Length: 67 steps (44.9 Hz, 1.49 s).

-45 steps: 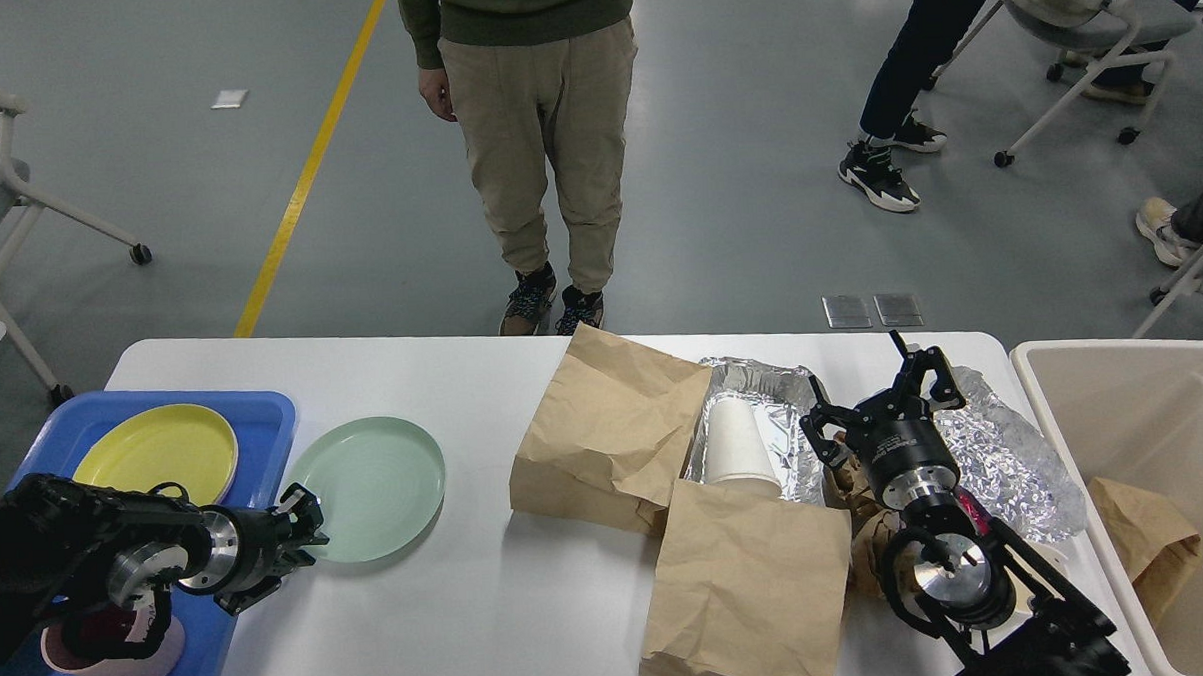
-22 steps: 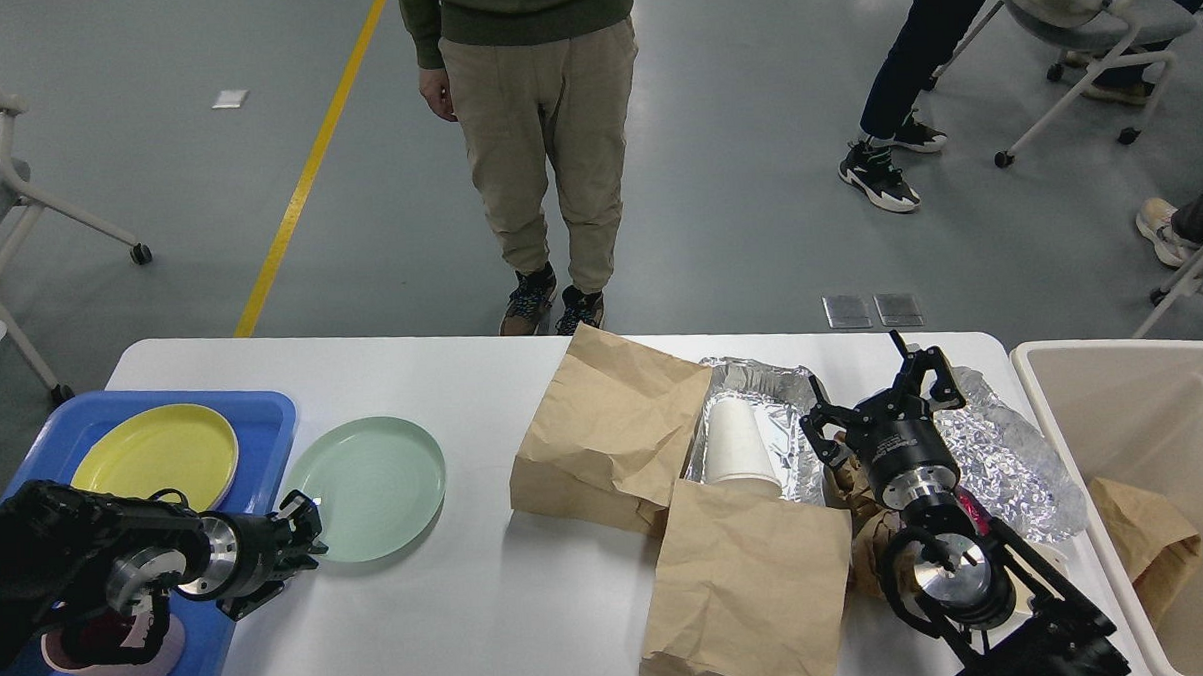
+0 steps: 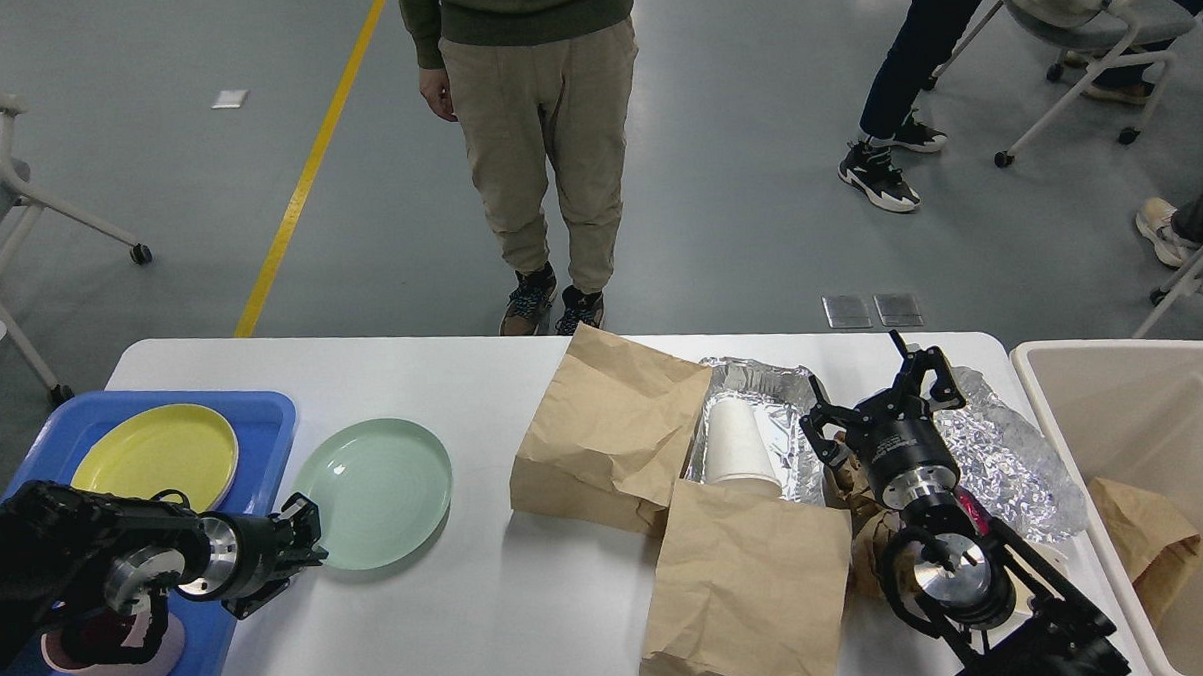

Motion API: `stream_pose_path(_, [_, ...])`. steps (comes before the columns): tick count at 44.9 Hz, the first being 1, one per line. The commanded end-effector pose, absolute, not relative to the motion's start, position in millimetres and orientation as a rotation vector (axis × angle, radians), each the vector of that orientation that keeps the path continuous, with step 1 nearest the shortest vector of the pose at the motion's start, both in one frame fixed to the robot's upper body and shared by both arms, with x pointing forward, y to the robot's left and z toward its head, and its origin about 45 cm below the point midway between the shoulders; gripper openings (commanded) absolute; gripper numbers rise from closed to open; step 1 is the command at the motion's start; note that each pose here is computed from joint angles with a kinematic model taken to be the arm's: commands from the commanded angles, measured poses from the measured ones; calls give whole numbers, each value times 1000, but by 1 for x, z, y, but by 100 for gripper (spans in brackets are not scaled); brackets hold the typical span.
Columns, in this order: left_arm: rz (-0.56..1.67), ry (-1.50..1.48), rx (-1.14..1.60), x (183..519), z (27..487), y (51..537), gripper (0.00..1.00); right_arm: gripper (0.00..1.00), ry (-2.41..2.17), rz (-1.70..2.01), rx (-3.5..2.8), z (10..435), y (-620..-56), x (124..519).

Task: Tidy desktop
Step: 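Grip the pale green saucer edge with the left gripper and lift it, then lower the green saucer onto the yellow plate on the tray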

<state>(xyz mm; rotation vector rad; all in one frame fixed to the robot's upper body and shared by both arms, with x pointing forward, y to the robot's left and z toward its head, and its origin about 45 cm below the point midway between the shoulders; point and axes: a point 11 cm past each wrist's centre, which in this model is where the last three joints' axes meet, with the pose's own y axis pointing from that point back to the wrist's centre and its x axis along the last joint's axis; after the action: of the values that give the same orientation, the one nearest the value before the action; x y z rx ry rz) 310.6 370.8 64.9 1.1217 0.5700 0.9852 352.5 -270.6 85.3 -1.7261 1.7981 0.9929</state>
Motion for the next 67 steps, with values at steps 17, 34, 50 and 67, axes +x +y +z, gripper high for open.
stream_pose_path(17, [887, 596, 1080, 317, 116, 364, 0, 100, 1798, 993, -1726, 85, -271, 353])
stream_pose_path(34, [821, 452, 1131, 319, 264, 358, 0, 100, 1798, 993, -1726, 85, -271, 353])
stream_pose_path(50, [856, 455, 1034, 313, 334, 366, 0, 100, 1798, 993, -1726, 85, -271, 353])
stream_pose_path(67, [935, 464, 1032, 321, 328, 401, 0, 100, 1798, 993, -1726, 85, -271, 353])
